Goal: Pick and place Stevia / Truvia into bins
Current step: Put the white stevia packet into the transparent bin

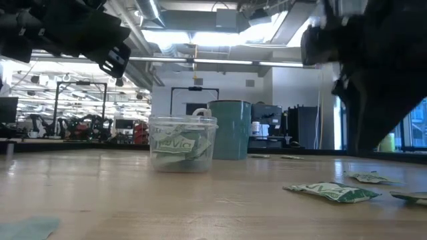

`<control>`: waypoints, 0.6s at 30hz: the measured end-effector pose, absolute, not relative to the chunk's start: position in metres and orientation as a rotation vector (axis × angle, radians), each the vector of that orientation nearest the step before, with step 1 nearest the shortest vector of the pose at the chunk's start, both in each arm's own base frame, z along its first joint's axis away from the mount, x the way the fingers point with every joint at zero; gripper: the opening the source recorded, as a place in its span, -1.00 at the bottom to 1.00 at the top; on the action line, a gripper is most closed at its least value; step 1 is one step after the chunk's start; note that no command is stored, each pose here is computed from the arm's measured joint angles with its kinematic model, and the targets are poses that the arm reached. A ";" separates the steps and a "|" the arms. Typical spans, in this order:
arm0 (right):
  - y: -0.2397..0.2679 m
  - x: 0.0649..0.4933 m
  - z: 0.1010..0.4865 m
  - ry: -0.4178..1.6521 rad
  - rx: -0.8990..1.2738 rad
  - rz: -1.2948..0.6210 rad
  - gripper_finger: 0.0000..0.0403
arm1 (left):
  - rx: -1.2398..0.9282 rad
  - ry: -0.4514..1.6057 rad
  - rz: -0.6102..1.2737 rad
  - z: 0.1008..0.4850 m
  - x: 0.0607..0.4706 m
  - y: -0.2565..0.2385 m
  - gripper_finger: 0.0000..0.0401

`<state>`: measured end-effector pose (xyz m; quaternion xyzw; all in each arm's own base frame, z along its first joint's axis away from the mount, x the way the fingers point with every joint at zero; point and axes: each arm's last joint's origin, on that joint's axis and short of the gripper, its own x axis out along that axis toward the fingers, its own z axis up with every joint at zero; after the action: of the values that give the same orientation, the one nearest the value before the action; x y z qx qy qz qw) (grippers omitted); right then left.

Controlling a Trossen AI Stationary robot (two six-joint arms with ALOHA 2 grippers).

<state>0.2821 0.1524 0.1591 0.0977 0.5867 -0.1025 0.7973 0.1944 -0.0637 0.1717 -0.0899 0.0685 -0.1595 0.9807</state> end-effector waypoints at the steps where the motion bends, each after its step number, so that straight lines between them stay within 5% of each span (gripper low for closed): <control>1: 0.152 0.283 0.155 1.272 0.209 -0.234 -0.28 | -0.181 0.139 -0.322 0.172 0.194 -0.064 -0.68; 18: 0.154 0.286 0.133 1.337 0.223 -0.284 -0.57 | -0.177 0.151 -0.320 0.170 0.194 -0.064 -0.68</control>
<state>0.2865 0.1539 0.1325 0.1028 0.6165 -0.1309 0.7696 0.1943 -0.0636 0.1704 -0.0881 0.0751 -0.1588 0.9805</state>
